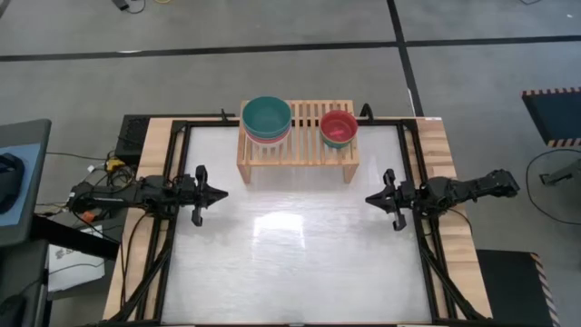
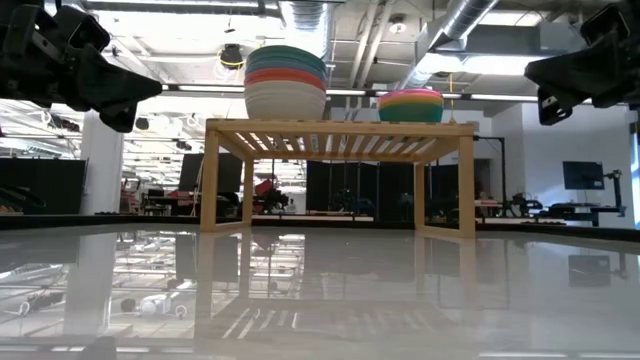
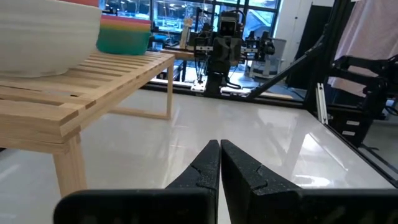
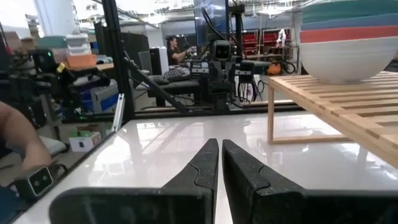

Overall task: Place and stack bowls onto a shelf
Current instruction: Return to Home Position

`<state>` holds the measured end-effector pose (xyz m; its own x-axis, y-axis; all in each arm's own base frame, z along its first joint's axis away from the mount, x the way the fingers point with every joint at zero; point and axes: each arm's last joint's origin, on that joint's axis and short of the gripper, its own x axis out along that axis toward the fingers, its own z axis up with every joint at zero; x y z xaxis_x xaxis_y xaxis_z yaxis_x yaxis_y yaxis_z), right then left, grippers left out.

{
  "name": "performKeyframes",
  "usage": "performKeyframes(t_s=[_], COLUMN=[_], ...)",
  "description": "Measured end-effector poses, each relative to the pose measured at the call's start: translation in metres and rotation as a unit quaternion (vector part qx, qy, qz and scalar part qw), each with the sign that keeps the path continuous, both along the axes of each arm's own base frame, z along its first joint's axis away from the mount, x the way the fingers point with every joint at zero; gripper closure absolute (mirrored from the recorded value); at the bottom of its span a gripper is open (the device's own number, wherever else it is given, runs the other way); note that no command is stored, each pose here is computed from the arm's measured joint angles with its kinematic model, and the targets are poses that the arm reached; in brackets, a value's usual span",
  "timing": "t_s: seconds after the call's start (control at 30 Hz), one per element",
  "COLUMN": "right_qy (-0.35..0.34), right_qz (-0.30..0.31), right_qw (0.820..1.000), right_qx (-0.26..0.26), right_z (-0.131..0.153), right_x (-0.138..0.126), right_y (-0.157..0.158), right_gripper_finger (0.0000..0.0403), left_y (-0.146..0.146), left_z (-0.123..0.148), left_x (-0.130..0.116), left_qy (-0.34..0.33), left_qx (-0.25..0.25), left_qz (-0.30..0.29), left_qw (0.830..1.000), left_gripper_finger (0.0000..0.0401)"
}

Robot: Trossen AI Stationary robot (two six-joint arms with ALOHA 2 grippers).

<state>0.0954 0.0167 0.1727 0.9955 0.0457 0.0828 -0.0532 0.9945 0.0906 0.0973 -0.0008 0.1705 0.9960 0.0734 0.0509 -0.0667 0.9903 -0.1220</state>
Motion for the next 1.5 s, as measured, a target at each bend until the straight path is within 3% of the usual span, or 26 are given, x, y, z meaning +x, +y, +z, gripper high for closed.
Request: performKeyframes(t_s=[1.5], right_qy=[0.015], right_qz=[-0.001], right_qw=[1.000], right_qx=[-0.015], right_z=[-0.0031], right_x=[0.0002], right_y=[0.0000], right_gripper_finger=[0.0353], left_y=[0.0000], left_z=[-0.0004], left_x=[0.0001], left_qy=[0.000], left_qx=[0.000], left_qz=[0.000], left_qw=[1.000], left_gripper_finger=[0.0401])
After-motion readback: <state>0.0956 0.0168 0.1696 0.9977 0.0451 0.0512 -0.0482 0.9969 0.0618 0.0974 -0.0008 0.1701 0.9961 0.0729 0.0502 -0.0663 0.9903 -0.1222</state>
